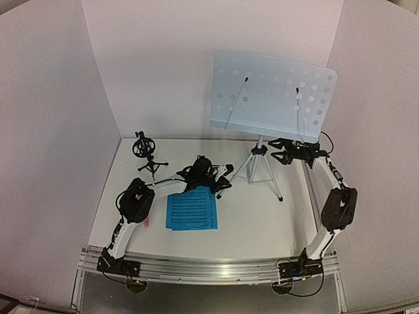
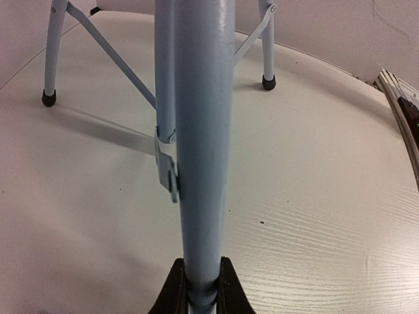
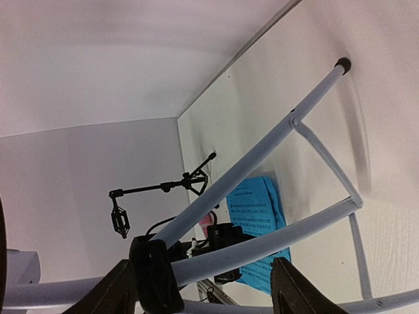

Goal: Set up the instrument practice props

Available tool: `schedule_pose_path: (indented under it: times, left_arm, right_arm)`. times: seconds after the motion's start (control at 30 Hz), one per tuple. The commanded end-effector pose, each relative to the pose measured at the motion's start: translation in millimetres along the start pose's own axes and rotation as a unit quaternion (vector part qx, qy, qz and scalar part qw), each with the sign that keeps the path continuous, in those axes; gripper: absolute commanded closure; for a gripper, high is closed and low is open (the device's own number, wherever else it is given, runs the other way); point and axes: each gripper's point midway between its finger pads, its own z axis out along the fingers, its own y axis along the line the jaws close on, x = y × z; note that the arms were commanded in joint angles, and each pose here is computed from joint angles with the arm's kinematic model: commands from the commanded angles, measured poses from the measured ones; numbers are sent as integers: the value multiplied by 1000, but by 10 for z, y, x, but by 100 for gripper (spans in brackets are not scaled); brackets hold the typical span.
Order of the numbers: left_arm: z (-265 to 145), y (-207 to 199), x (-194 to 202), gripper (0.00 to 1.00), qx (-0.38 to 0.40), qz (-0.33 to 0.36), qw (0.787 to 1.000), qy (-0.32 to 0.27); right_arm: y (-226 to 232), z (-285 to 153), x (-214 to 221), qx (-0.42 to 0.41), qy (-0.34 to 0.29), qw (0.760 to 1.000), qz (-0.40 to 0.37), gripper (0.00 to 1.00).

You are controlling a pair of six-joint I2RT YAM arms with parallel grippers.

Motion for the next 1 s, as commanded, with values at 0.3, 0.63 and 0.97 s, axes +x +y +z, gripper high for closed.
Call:
schedule_pose_path:
  times: [0.3, 0.63, 0.97]
  left_arm:
    - [-35, -20, 84, 100, 23, 1, 999, 23]
    - [-30, 22, -2, 100, 21, 12, 1000, 9]
    - [-17, 97, -64, 100, 8, -11, 1000, -4]
  right_arm:
    - [95, -558, -188, 17, -60, 946, -318, 29]
    - [29, -461, 59, -54, -102, 660, -742, 23]
    - [133, -311, 47, -12, -130, 445, -886, 35]
